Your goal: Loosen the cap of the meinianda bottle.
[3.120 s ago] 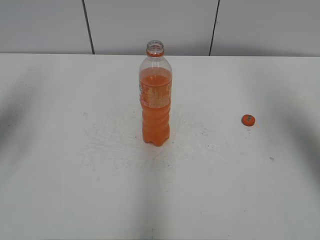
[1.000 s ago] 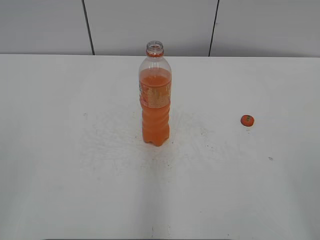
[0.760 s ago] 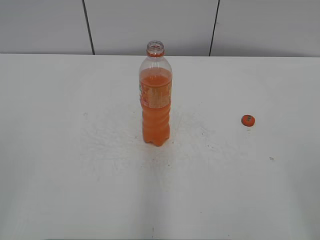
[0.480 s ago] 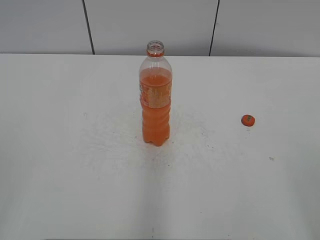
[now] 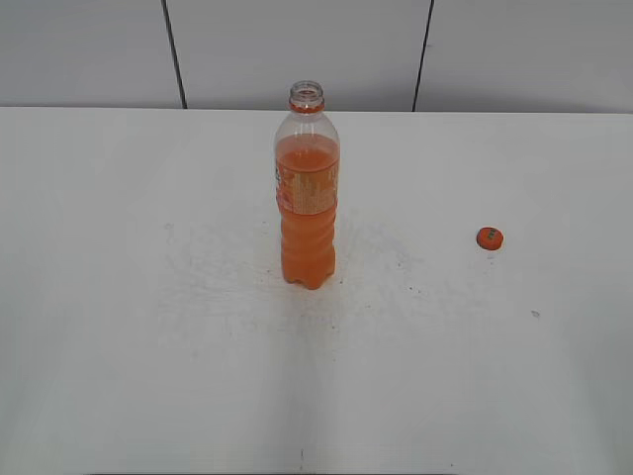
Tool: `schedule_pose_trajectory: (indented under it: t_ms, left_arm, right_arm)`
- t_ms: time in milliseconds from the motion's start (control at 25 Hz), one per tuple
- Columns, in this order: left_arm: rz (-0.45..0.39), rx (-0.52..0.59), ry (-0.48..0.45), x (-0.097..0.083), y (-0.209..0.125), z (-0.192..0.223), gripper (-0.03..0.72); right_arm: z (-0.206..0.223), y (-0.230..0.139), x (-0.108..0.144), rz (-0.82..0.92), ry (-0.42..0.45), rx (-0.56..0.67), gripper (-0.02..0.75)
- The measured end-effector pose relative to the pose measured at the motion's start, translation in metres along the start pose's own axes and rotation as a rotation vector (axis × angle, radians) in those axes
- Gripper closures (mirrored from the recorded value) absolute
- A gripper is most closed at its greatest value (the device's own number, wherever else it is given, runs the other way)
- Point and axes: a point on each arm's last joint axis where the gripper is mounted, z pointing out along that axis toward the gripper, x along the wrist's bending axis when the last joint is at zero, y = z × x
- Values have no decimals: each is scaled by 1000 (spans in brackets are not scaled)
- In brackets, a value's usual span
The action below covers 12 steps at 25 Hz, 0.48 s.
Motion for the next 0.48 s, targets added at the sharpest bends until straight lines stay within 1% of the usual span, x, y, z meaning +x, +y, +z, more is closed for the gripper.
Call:
schedule_pose_trajectory:
  t_ms: [200, 360, 480]
  left_arm:
    - [0, 0, 0, 0, 0, 0, 444]
    - [0, 0, 0, 0, 0, 0, 444]
    - [0, 0, 0, 0, 0, 0, 445]
  right_arm:
    - [0, 0, 0, 3, -4, 0, 224]
    - [0, 0, 0, 28, -52, 4, 224]
    - [0, 0, 0, 34, -62, 5, 224]
